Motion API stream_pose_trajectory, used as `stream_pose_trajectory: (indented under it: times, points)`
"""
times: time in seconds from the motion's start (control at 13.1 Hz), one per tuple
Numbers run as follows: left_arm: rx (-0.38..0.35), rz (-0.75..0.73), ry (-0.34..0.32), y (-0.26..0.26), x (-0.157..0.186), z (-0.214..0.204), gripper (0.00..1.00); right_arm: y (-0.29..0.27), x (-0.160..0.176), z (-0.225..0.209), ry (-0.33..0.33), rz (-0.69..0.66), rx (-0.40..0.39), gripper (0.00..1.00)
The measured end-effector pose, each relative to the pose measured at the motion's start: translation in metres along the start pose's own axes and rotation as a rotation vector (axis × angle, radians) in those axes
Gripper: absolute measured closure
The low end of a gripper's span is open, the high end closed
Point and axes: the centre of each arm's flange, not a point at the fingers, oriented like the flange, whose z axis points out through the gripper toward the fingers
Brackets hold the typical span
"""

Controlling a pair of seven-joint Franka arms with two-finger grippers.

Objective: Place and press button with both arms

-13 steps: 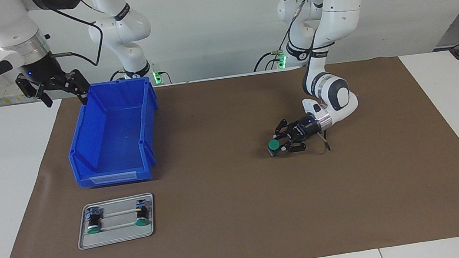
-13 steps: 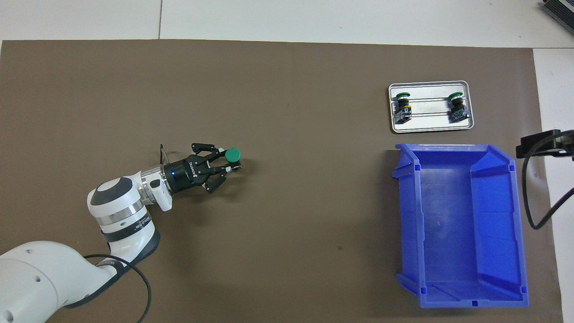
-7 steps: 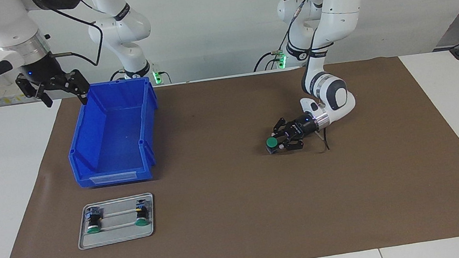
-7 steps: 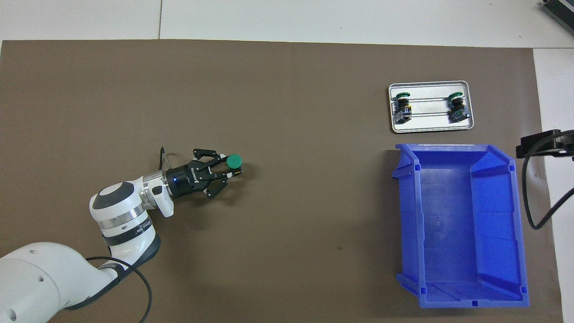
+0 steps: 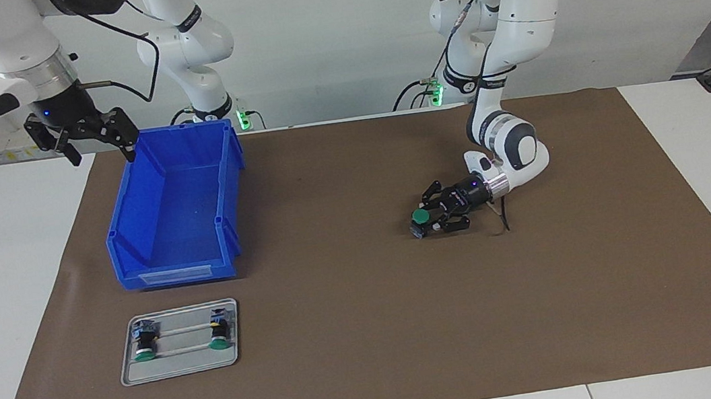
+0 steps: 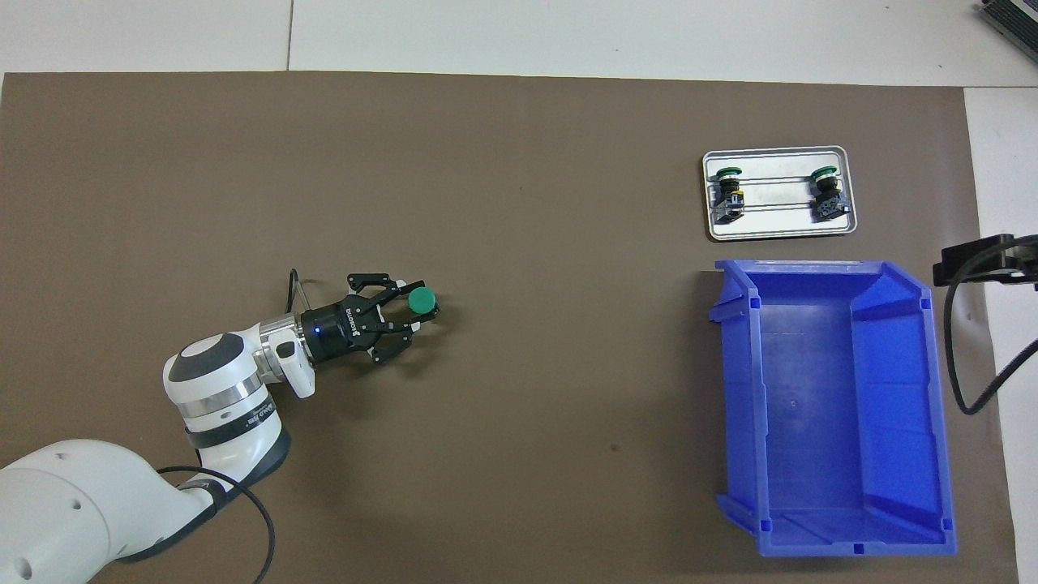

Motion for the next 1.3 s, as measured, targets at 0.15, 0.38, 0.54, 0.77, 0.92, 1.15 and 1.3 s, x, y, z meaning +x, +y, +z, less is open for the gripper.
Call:
stream_pose_trajectory:
  times: [0.15, 0.38, 0.54, 0.77, 0.92, 1.15, 1.3]
  points:
    - [0.000, 0.000, 0.000, 0.000, 0.000, 0.000, 0.25, 0.000, 0.000, 0.000, 0.000, 0.000, 0.000, 0.00]
    - [0.001, 0.001, -0.001, 0.000, 0.000, -0.001, 0.05, 0.000, 0.000, 0.000, 0.000, 0.000, 0.000, 0.00]
    - [0.005, 0.001, -0.001, -0.001, 0.000, -0.002, 0.01, 0.000, 0.000, 0.000, 0.000, 0.000, 0.000, 0.00]
    - [0.007, -0.004, 0.006, -0.004, 0.002, -0.003, 0.00, 0.000, 0.000, 0.000, 0.000, 0.000, 0.000, 0.00]
    - [-0.003, -0.037, 0.027, -0.007, 0.008, -0.002, 0.00, 0.000, 0.000, 0.000, 0.000, 0.000, 0.000, 0.00]
    - [-0.025, -0.108, 0.070, -0.016, 0.030, -0.003, 0.00, 0.000, 0.000, 0.000, 0.000, 0.000, 0.000, 0.00]
    - [-0.030, -0.167, 0.101, -0.029, 0.063, -0.002, 0.00, 0.000, 0.000, 0.000, 0.000, 0.000, 0.000, 0.00]
